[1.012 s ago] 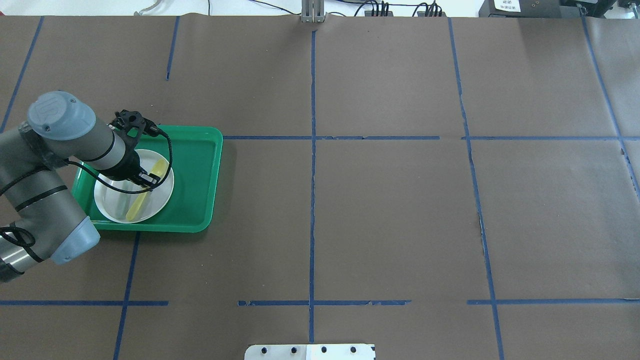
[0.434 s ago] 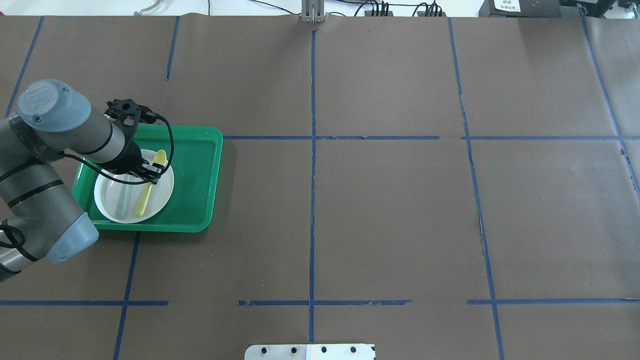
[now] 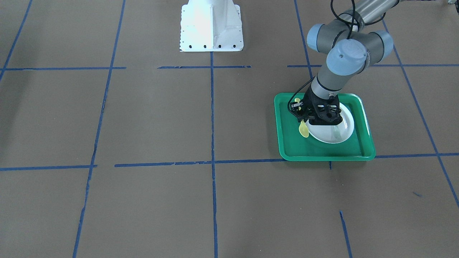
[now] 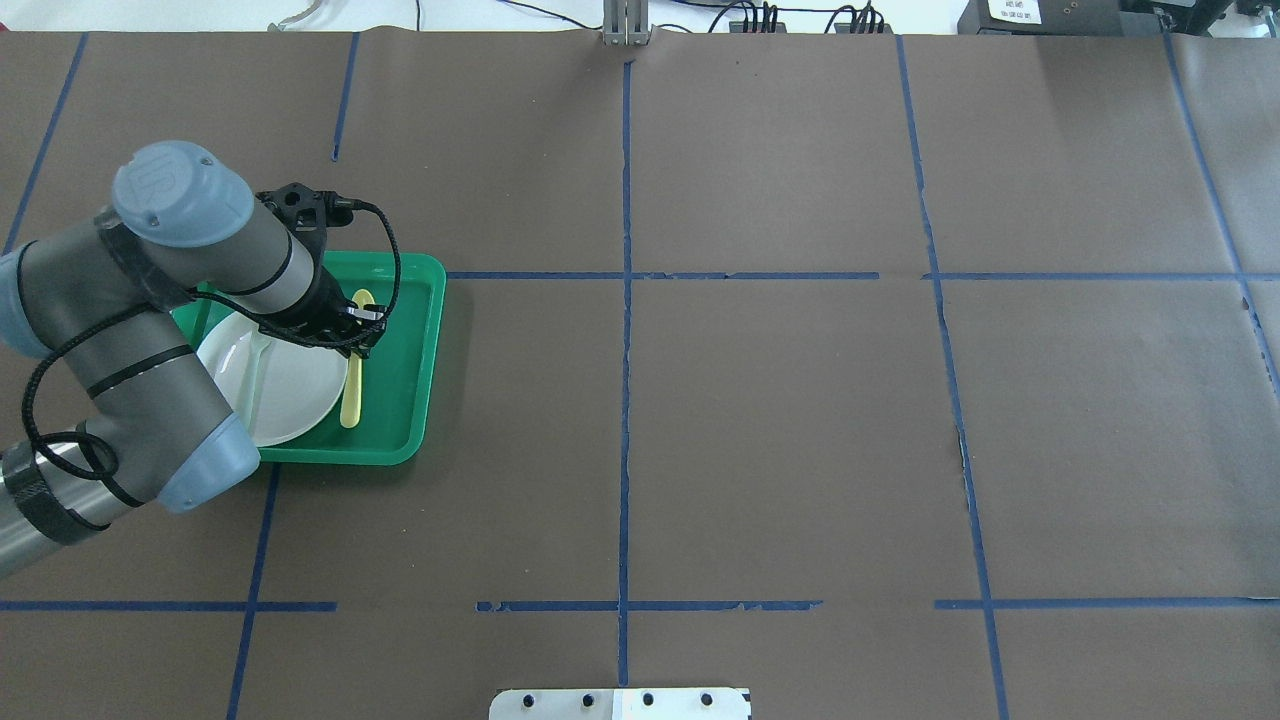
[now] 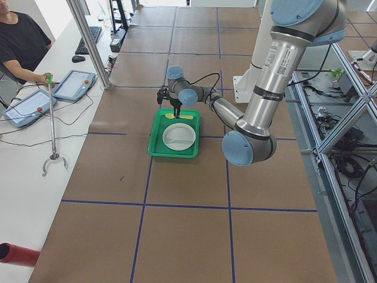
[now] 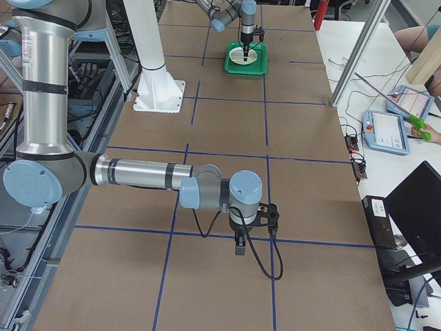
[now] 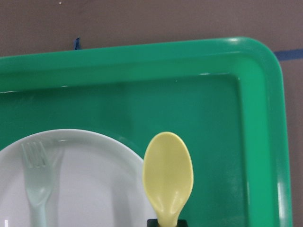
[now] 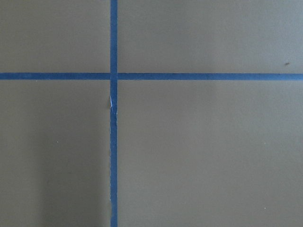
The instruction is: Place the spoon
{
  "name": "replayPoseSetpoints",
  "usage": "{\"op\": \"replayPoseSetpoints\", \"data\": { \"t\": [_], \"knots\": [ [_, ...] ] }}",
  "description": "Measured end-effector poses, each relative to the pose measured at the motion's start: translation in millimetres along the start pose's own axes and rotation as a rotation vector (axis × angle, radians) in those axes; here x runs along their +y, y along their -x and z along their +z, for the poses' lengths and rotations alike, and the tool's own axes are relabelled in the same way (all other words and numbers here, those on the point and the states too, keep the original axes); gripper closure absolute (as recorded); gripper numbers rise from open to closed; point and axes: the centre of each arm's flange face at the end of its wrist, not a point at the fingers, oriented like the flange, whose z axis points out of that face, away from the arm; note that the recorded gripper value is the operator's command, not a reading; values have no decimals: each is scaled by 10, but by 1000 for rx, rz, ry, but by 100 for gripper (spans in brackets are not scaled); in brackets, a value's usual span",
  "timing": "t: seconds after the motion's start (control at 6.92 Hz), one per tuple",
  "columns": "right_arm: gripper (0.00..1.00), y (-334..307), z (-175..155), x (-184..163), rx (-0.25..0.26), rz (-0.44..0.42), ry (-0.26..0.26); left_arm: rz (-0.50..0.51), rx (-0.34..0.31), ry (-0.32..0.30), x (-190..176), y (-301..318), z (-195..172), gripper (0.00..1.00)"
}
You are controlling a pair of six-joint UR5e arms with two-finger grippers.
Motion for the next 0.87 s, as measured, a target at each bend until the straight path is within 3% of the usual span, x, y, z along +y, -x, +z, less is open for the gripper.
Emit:
{"op": "replayPoseSetpoints", "data": {
  "t": [0.29, 0.72, 0.87],
  "knots": [
    [0, 0, 0, 0, 0, 0, 0, -11, -14, 22, 23, -45, 207, 96],
    [0, 0, 0, 0, 0, 0, 0, -1, 3, 14, -23, -34, 336, 31],
    [0, 0, 0, 0, 0, 0, 0, -3, 6, 8, -54, -6, 309, 26]
  ]
}}
